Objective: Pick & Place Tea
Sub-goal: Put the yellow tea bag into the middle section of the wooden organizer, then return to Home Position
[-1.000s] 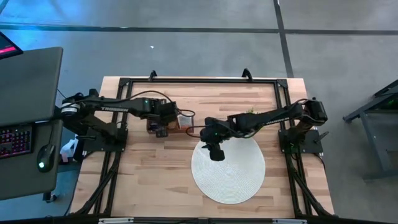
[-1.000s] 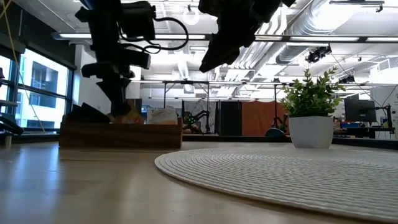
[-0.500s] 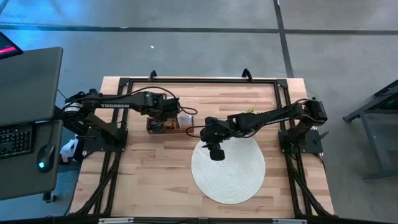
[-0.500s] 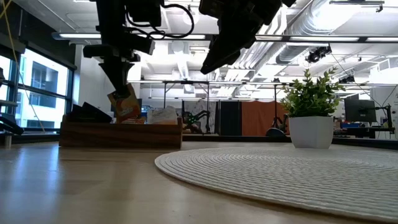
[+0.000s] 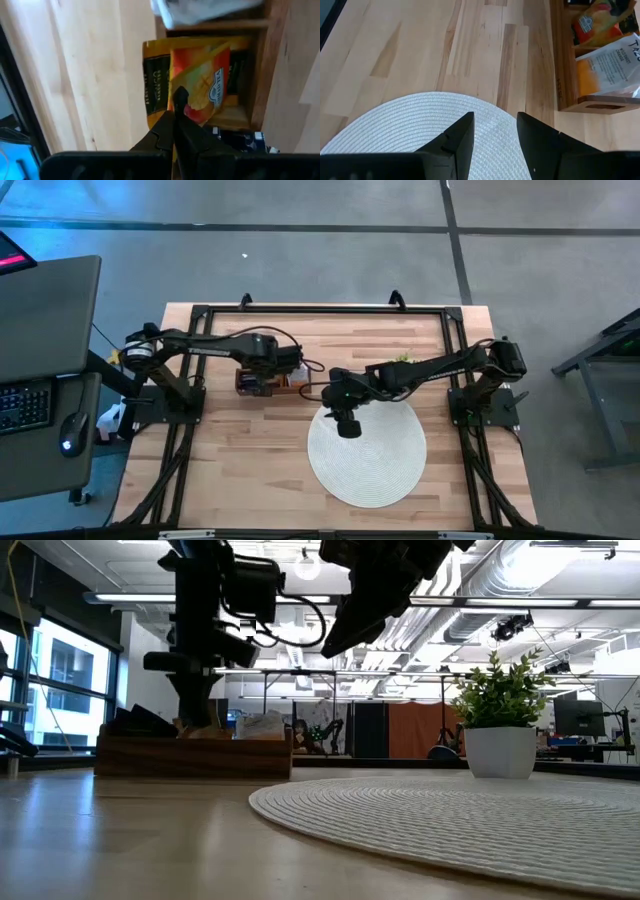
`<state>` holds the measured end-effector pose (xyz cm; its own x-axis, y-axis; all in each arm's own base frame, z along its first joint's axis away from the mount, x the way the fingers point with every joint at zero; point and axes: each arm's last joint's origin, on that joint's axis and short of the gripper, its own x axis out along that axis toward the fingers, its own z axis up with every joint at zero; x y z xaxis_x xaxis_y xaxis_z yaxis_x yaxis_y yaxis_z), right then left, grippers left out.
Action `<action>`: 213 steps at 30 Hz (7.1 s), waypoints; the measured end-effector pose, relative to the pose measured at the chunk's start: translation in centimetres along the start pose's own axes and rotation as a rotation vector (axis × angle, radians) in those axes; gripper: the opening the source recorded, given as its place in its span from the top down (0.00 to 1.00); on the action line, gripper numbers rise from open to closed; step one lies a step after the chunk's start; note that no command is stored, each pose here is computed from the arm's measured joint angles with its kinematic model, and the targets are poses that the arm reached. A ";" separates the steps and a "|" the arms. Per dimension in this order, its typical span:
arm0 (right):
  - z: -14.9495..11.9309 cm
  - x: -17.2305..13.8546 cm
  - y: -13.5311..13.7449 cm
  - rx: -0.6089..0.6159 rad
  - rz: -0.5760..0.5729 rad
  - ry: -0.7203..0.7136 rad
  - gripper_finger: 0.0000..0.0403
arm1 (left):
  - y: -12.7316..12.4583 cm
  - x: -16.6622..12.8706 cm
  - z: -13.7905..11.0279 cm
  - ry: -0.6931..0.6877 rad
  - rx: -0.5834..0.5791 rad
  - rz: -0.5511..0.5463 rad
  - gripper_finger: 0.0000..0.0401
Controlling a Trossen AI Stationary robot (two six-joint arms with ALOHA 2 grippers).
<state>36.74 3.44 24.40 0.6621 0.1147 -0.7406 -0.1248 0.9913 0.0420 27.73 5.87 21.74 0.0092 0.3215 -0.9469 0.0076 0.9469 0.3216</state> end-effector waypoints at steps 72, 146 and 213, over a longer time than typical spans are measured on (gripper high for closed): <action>-23.9 -14.5 -0.4 -0.044 -0.080 -1.016 0.64 | -4.9 1.3 -18.3 -1.638 -0.547 -0.130 0.71; -24.4 -13.7 -0.5 -0.085 -0.111 -0.992 0.64 | -5.8 3.5 -17.9 -1.480 -0.474 -0.213 0.71; -24.4 -13.7 -0.5 -0.085 -0.111 -0.992 0.64 | -5.8 3.5 -17.9 -1.480 -0.475 -0.214 0.71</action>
<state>9.73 -0.19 18.18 0.9853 0.0624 0.1590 -0.0518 0.9962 -0.0702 9.85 1.66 16.47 0.9864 0.1607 -0.0341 -0.1636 0.9800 -0.1134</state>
